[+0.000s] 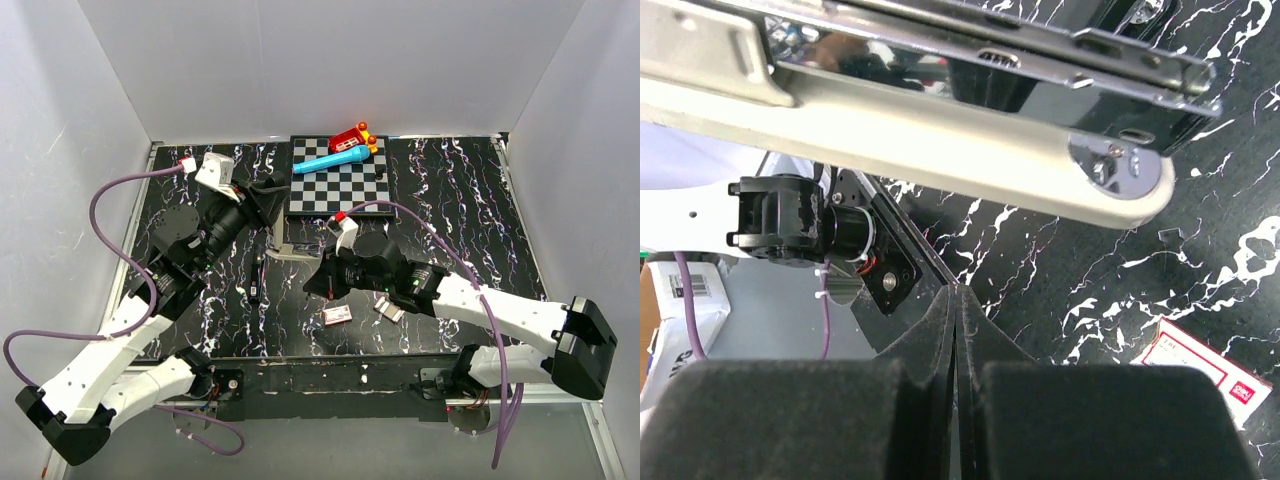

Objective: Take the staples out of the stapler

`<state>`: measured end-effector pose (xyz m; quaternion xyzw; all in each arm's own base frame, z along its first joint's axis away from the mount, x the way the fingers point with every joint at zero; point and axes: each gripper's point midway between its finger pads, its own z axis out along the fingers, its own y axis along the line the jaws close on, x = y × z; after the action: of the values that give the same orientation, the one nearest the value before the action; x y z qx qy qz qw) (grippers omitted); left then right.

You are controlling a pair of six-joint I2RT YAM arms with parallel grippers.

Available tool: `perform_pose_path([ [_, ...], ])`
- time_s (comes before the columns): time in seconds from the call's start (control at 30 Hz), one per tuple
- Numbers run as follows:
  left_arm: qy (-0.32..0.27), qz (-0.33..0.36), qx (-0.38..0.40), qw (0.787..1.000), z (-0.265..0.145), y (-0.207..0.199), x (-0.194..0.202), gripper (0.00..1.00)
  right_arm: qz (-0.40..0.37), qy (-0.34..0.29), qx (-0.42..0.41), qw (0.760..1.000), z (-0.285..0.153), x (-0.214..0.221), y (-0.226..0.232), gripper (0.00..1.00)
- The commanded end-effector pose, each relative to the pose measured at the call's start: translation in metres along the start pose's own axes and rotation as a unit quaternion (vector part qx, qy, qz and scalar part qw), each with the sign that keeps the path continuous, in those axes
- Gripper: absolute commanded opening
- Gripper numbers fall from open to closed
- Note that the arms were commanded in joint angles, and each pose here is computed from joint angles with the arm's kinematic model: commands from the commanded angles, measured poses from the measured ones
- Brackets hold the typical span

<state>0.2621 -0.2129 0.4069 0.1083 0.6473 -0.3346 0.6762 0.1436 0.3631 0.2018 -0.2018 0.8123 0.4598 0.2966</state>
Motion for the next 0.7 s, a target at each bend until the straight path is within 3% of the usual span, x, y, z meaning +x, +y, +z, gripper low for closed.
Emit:
perform_pose_path([
  [0.0, -0.060, -0.017, 0.010, 0.998, -0.012, -0.011, -0.047, 0.00, -0.006, -0.038, -0.013, 0.999, 0.001, -0.021, 0.013, 0.02],
  [0.27, -0.056, -0.030, 0.014, 0.998, -0.014, -0.013, -0.043, 0.00, 0.015, -0.071, 0.025, 0.997, 0.014, -0.030, -0.003, 0.06],
  [0.67, -0.021, -0.039, 0.031, 0.999, -0.030, -0.015, -0.017, 0.00, -0.070, -0.117, 0.107, 0.985, -0.006, -0.071, -0.016, 0.08],
])
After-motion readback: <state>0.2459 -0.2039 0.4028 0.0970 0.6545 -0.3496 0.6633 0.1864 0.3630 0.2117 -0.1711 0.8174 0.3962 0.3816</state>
